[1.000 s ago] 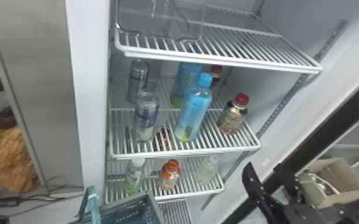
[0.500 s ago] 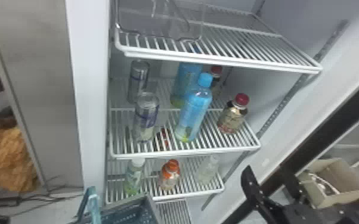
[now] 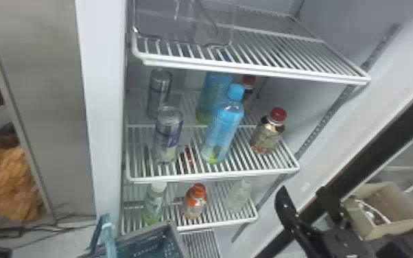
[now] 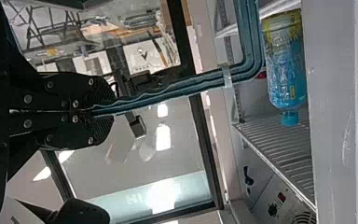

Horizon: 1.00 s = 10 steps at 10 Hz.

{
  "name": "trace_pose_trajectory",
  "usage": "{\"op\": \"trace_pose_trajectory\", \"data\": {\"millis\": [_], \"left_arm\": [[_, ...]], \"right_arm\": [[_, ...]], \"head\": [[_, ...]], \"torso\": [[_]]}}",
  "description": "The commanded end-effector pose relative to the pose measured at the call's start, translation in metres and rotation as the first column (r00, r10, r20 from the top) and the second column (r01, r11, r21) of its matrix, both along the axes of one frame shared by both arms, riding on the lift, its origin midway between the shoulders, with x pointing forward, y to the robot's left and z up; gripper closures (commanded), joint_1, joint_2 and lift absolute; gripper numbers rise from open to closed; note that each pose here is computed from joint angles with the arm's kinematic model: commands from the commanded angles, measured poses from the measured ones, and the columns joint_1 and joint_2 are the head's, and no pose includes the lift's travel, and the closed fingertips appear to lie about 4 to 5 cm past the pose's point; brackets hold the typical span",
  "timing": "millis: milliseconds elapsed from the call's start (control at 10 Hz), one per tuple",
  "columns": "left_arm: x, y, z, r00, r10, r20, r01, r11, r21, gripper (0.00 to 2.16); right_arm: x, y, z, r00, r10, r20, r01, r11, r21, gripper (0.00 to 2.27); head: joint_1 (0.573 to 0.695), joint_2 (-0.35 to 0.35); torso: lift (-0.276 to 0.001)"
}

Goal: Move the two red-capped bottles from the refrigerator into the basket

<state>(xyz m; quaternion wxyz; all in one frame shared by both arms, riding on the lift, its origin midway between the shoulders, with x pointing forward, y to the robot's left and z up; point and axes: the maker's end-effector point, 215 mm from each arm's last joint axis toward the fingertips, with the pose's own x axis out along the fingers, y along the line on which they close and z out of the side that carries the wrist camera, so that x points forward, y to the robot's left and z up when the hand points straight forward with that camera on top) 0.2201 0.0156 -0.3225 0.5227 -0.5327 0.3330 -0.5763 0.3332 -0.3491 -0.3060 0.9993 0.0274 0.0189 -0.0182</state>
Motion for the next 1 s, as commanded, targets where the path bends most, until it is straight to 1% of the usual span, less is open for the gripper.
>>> {"op": "trace_pose_trajectory", "data": {"millis": [0,400,600,900], "left_arm": [[0.001,-0.001,0.001,1.000,-0.003,0.004,0.003,1.000,-0.001,1.20],[0.002,-0.002,0.001,1.000,-0.004,0.003,0.004,1.000,-0.001,1.20],[0.001,-0.002,0.000,1.000,-0.005,0.001,0.005,1.000,-0.002,1.20],[0.001,-0.003,0.000,1.000,-0.010,-0.002,0.010,1.000,-0.005,1.20]], "right_arm": [[0.013,-0.003,-0.002,1.000,-0.006,0.006,0.006,1.000,-0.006,0.13],[0.041,-0.009,-0.010,1.000,-0.028,-0.014,0.028,1.000,-0.002,0.13],[0.056,-0.013,-0.011,0.999,-0.040,-0.009,0.040,0.999,-0.004,0.13],[0.086,-0.019,-0.014,0.999,-0.042,-0.007,0.042,0.999,0.004,0.13]], "head": [[0.695,-0.350],[0.695,-0.350],[0.695,-0.350],[0.695,-0.350]], "torso": [[0.000],[0.000],[0.000],[0.000]]}}
